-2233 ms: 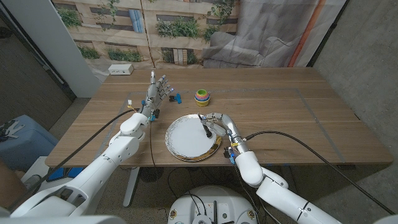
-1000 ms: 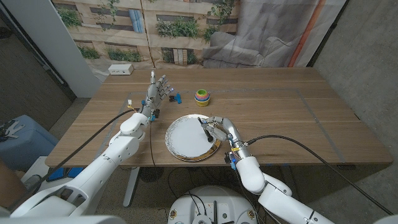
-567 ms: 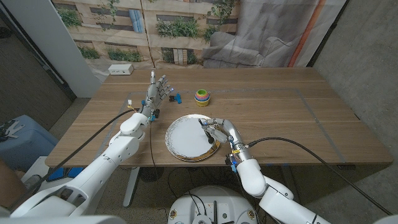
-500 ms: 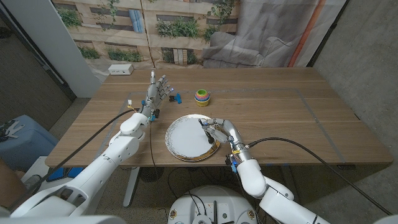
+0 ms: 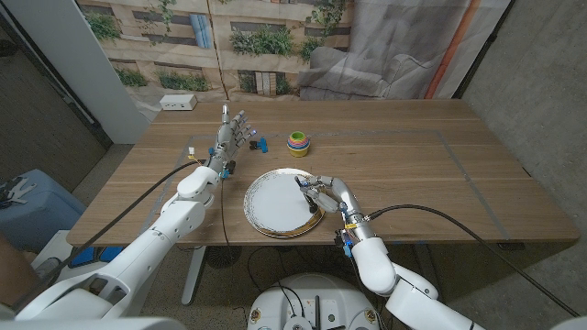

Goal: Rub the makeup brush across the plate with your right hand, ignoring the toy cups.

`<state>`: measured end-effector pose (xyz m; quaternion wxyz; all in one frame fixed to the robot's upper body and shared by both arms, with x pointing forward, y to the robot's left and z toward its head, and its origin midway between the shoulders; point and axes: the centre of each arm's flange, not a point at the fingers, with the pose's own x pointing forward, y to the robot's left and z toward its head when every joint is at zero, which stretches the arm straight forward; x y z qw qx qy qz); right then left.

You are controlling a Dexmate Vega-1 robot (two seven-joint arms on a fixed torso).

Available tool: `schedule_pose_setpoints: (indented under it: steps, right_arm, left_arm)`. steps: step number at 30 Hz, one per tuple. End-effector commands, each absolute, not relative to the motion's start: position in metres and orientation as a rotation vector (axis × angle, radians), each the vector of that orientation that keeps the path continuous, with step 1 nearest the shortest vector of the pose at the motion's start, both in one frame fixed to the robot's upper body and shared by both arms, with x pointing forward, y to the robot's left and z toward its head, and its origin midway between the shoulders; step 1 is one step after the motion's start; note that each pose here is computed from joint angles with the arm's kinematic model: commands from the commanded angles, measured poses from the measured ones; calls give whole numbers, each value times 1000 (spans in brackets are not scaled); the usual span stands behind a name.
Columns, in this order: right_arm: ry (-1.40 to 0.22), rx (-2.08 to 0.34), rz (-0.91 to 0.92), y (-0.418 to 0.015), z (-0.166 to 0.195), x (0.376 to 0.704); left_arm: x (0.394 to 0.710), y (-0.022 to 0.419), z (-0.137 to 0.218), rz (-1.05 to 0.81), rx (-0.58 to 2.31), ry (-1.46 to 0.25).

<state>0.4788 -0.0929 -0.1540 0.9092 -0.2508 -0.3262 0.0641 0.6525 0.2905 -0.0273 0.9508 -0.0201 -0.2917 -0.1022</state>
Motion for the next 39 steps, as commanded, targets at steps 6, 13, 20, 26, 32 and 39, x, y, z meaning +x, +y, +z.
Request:
schedule_pose_setpoints:
  steps: [6, 13, 20, 26, 32, 39]
  right_arm:
    - [-663, -515, 146, -92, -157, 486]
    - [-666, -516, 153, -92, -158, 490]
    - [-682, -512, 154, -91, -154, 493]
    - [-688, -504, 157, -88, -151, 496]
    - [-700, -502, 161, -84, -148, 499]
    - [-709, -497, 167, -80, -146, 502]
  left_arm:
    - [652, 290, -27, -208, -41, -593]
    - [652, 290, -27, -208, -41, -593]
    - [652, 290, -27, -208, -41, -593]
    - [652, 291, -27, -208, -41, -593]
    - [652, 291, -27, -208, -41, -593]
    - [652, 291, -27, -208, -41, -593]
